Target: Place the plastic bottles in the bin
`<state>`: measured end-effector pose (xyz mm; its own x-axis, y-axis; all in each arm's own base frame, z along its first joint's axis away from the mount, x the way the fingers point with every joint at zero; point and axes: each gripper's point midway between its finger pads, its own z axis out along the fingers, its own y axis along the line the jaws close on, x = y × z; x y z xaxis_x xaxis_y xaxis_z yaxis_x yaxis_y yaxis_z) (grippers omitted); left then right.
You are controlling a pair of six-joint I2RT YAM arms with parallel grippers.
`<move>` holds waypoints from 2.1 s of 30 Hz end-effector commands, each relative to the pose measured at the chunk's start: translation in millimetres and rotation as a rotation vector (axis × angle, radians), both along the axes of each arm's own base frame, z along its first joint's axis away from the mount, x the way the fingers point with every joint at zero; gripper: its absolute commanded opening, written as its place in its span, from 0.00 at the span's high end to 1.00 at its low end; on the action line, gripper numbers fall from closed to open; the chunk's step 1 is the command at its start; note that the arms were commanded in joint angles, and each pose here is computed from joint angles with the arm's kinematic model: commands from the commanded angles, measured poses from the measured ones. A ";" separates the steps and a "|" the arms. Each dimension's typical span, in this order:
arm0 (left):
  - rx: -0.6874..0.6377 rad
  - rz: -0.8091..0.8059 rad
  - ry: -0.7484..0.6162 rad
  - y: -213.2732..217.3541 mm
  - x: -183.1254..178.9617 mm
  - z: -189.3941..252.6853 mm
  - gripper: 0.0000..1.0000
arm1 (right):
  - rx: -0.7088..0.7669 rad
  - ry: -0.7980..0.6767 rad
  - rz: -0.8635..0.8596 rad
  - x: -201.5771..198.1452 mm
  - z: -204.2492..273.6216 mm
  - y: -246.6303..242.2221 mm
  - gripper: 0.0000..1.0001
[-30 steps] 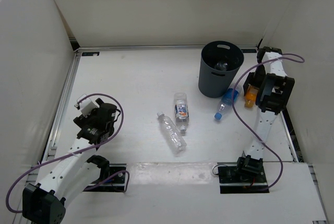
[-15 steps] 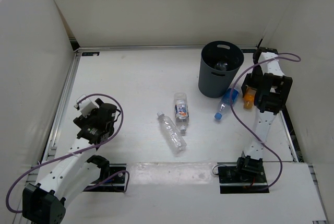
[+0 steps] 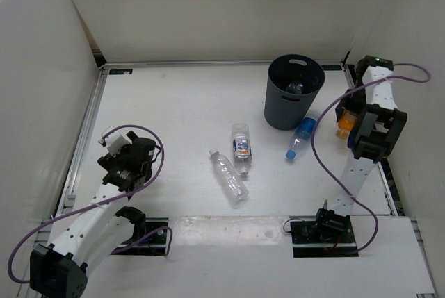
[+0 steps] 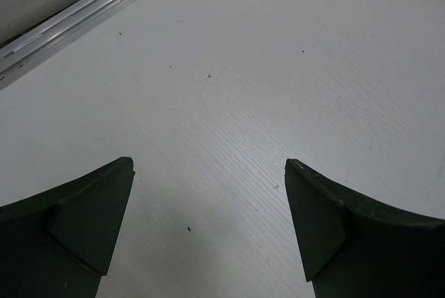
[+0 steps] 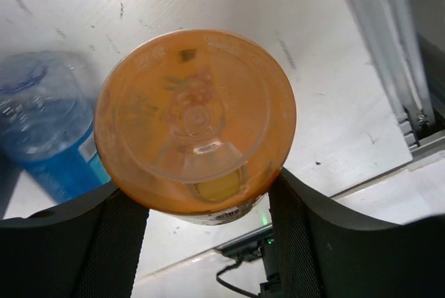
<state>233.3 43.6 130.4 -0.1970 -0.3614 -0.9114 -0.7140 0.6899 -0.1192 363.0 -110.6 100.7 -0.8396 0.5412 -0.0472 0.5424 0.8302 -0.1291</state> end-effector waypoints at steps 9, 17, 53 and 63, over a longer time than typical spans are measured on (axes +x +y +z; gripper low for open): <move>0.021 0.011 -0.012 2.3 5.3 11.9 0.00 | -0.137 -0.638 -0.017 32.0 197.7 30.5 1.00; 0.030 -0.016 0.011 -3.0 12.4 11.6 0.00 | -0.075 -0.978 0.259 63.8 289.4 123.7 1.00; 0.051 -0.054 0.051 -8.6 21.8 11.4 0.00 | 0.076 -1.029 0.066 56.5 277.7 92.1 0.10; 0.057 -0.065 0.064 -10.4 23.9 11.7 0.00 | 0.206 -0.993 -0.299 -13.7 203.8 30.1 0.10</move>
